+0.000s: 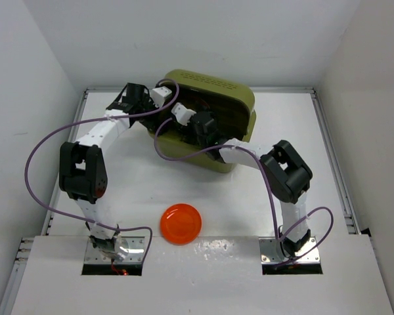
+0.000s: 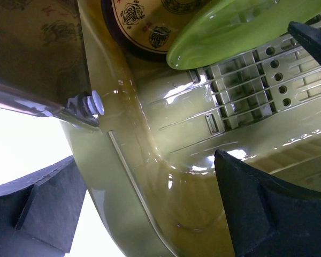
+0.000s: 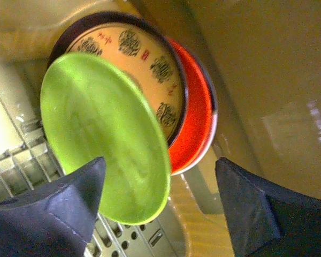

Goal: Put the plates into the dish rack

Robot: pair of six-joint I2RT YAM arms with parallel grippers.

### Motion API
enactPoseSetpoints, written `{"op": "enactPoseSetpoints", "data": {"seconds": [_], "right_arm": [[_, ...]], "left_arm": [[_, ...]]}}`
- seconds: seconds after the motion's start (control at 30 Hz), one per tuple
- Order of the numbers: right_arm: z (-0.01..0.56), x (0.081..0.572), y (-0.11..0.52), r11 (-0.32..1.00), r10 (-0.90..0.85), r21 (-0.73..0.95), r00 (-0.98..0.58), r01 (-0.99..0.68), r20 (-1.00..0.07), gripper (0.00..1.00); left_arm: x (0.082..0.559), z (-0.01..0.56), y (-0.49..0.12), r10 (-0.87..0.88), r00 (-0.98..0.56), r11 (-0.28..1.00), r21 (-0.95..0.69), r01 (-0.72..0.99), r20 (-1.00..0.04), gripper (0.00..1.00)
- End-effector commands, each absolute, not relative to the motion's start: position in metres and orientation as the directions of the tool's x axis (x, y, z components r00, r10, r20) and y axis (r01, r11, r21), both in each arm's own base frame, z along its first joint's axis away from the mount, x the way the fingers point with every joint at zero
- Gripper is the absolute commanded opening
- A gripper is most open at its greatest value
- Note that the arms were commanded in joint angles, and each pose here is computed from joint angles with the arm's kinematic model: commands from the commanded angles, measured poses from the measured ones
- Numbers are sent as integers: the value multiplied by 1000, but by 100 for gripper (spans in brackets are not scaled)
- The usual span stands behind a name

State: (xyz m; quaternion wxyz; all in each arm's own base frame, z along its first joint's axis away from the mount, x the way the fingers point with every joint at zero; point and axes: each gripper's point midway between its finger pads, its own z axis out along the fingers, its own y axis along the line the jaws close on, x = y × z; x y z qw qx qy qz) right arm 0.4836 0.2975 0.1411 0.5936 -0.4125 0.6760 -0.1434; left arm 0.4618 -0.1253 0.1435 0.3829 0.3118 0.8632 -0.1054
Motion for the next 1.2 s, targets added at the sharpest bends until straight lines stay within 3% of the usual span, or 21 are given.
{"op": "enactPoseSetpoints", "data": {"seconds": [0.0, 0.27, 0.37, 0.47, 0.63, 0.8, 1.17], "right_arm": [[189, 491, 309, 669, -683, -673, 97, -314, -724, 84], [235, 484, 316, 684, -663, -677, 154, -272, -732, 89], [246, 471, 326, 697, -621, -639, 172, -325, -765, 89], [248, 446, 349, 655, -540, -551, 189, -518, -820, 89], [263, 411, 355, 659, -403, -332, 57, -675, -914, 90], [265, 378, 351, 603, -370, -217, -28, -767, -929, 90], [189, 263, 331, 505, -410, 107, -347, -857, -843, 84]], "left_arm": [[434, 125, -121, 504, -560, 758, 26, 652, -658, 100], [439, 128, -118, 496, -552, 764, 35, 644, -670, 100], [441, 135, -117, 496, -542, 767, 50, 639, -679, 100], [444, 140, -117, 501, -528, 763, 63, 643, -686, 100], [450, 160, -118, 495, -494, 764, 87, 640, -715, 100], [451, 173, -118, 491, -472, 764, 102, 637, -732, 100], [458, 206, -119, 426, -420, 801, 119, 586, -801, 100]]}}
